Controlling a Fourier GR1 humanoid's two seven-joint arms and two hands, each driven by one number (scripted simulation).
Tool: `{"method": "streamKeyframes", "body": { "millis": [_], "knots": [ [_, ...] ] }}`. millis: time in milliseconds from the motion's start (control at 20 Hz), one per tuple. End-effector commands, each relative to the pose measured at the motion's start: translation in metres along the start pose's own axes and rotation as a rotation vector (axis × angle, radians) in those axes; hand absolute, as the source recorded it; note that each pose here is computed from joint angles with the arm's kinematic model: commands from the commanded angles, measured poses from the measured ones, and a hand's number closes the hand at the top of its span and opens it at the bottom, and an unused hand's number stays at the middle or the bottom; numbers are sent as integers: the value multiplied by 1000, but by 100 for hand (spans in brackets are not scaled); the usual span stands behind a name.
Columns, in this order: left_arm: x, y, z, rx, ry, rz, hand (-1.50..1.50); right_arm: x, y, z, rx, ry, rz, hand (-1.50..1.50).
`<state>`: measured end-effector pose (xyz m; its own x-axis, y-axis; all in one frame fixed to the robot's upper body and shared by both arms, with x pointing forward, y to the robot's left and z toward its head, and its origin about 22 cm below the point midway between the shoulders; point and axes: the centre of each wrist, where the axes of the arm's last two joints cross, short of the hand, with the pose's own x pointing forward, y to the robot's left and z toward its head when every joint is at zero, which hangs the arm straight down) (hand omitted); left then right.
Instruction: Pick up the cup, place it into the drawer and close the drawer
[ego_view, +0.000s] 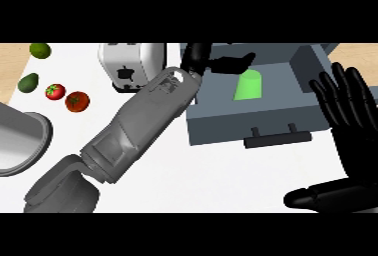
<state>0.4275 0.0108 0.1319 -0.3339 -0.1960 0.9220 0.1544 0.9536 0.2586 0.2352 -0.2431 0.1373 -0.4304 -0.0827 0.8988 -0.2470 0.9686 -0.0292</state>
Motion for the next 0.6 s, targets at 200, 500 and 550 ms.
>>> {"method": "streamKeyframes", "body": {
  "millis": [200,500,550],
  "knots": [
    [13,-3,-4,2,-48,128,-150,-12,-2,-6,9,-14,-38,-150],
    [20,-9,3,8,-143,313,-150,6,-14,10,15,5,-83,-150],
    [23,-9,3,-8,-159,322,-150,6,-14,-14,24,-7,-86,-150]
  ]
}}
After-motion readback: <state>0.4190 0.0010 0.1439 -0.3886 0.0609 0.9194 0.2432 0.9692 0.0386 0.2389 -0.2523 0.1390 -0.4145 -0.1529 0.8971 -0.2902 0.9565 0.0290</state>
